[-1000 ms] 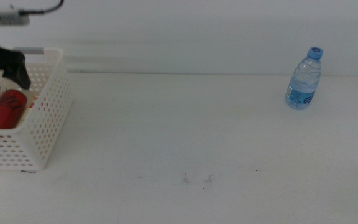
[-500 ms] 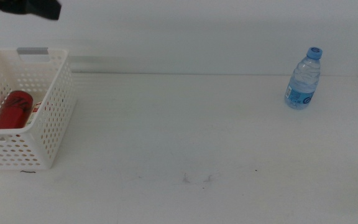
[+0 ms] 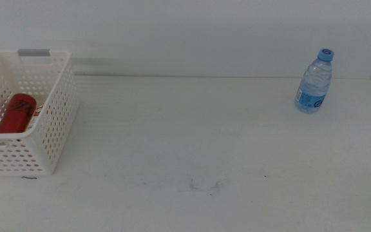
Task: Use arms to grab the bottles and put them into the dustbin to the left of the table.
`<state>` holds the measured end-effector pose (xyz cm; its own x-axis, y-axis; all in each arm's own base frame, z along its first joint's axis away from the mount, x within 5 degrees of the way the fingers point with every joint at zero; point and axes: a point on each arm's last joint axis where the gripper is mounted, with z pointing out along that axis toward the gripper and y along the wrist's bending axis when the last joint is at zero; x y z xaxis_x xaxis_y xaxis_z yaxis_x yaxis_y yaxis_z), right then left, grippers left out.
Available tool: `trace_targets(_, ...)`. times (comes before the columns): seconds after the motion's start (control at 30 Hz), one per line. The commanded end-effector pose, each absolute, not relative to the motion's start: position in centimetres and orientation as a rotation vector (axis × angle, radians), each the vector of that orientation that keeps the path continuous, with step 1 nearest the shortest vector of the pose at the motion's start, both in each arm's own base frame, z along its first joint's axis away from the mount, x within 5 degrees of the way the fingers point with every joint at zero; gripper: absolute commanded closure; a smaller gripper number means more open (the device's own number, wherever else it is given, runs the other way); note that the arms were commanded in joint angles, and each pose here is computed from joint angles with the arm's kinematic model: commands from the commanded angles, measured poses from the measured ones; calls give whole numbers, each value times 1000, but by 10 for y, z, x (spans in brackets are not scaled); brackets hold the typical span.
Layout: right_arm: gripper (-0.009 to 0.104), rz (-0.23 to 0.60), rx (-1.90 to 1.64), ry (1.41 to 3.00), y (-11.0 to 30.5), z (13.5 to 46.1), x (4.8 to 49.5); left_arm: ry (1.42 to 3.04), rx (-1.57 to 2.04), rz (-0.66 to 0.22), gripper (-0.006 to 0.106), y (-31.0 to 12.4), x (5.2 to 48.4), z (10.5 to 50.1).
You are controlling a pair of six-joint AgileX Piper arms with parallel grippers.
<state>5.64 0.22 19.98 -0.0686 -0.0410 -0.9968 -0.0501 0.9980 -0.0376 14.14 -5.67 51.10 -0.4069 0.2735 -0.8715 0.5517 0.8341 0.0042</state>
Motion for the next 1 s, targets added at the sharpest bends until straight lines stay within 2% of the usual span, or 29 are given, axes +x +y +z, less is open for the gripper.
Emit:
trace_targets(0.0, 5, -2, -73, 1634, 2, 199, 56, 1981, 616, -364, 7, -57, 132, 515)
trace_targets(0.3, 5, -2, -73, 1634, 2, 199, 56, 1966, 616, -361, 7, -56, 126, 517)
trace_targets(0.33, 5, -3, -79, 1591, 2, 203, 56, 1967, 615, -359, 7, -56, 126, 516)
trace_targets(0.43, 5, 47, -29, 1602, 2, 203, 58, 1967, 615, -359, 7, -56, 126, 516)
trace_targets(0.5, 5, 51, -39, 1599, 4, 206, 65, 1967, 615, -359, 7, -56, 126, 516)
trace_targets(0.57, 5, 57, -46, 1638, 5, 206, 75, 1969, 615, -356, 7, -56, 127, 516)
trace_targets(0.73, 5, 23, -101, 1855, 8, 218, 122, 1973, 612, -329, 7, -54, 127, 516)
trace_targets(0.83, 5, 39, -107, 1870, 11, 220, 153, 1973, 612, -329, 7, -54, 127, 516)
trace_targets(0.97, 5, 80, -111, 1757, 16, 211, 187, 1976, 609, -310, 7, -53, 127, 516)
